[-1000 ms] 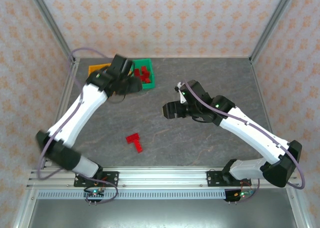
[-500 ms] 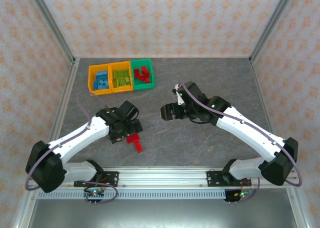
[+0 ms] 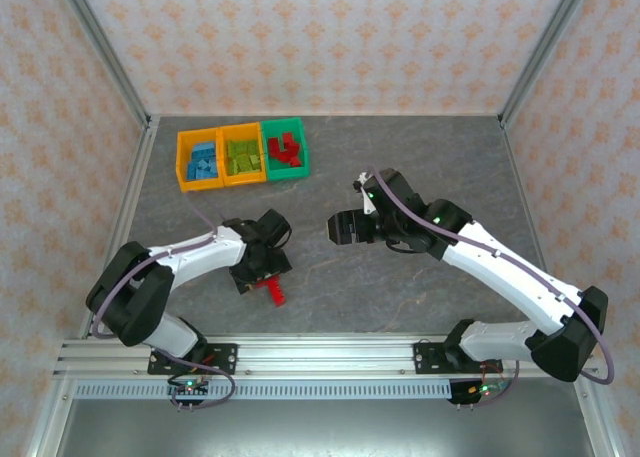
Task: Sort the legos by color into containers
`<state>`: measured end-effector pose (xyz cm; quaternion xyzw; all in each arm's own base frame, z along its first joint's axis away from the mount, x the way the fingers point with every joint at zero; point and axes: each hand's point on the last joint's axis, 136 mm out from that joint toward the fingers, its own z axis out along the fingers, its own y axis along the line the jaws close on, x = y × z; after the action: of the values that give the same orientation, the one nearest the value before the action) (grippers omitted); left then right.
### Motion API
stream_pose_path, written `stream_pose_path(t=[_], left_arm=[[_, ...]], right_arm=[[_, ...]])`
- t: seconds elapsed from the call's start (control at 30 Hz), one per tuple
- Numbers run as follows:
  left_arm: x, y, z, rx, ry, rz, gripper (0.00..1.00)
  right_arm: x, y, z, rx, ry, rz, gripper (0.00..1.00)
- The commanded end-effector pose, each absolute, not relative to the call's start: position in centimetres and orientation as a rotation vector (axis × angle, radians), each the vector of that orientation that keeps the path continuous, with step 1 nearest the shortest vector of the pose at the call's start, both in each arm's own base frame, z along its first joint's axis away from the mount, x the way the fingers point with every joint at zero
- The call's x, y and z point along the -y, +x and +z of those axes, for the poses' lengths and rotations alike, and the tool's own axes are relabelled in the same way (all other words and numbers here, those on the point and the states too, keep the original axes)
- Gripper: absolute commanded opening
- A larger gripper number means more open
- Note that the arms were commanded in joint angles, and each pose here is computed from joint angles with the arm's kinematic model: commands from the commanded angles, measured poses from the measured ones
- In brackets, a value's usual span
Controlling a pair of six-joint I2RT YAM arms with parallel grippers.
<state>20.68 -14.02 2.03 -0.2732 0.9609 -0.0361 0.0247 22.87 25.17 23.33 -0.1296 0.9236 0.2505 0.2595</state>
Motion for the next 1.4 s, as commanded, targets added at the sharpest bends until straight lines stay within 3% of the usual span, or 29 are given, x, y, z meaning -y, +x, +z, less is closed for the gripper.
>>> stream_pose_path(t=[0.0, 0.23, 0.4, 0.5, 0.63, 0.87, 1.1, 1.2, 1.37], left_arm=[[13.8, 20.1, 1.0, -2.989, -0.858, -0.079, 0.81], [13.1, 19.9, 0.0, -2.987, -0.84, -0.032, 0.57], [14.6, 21.9, 3.8, -2.929, -0.781, -0.167, 0.44], [16.8, 26.0, 10.0, -2.801, -0.671, -0.317, 0.45], [17.6, 32.5, 16.2, -2.685, -0.559, -0.3, 0.46], [16.0, 43.7, 17.2, -2.606, -0.567, -0.188, 0.46], [14.6, 52.2, 15.6, -2.559, -0.622, -0.153, 0.47], [14.4, 55.0, 15.2, -2.54, -0.645, -0.196, 0.55], [13.4, 57.2, 16.0, -2.508, -0.667, -0.219, 0.79]], right_arm=[[-24.6, 22.2, 22.9, -2.523, -0.366, 0.654, 0.85], [-26.7, 20.0, 22.8, -2.497, -0.611, 0.78, 0.84], [-28.3, 18.3, 23.4, -2.445, -0.747, 0.871, 0.84], [-29.4, 17.5, 24.0, -2.394, -0.824, 0.918, 0.84], [-29.8, 18.0, 24.3, -2.366, -0.824, 0.896, 0.84], [-28.6, 18.5, 24.4, -2.398, -0.787, 0.801, 0.84], [-25.8, 18.2, 25.2, -2.384, -0.716, 0.72, 0.84], [-24.9, 18.1, 25.4, -2.383, -0.689, 0.691, 0.85], [-24.5, 18.4, 25.9, -2.364, -0.667, 0.667, 0.85]])
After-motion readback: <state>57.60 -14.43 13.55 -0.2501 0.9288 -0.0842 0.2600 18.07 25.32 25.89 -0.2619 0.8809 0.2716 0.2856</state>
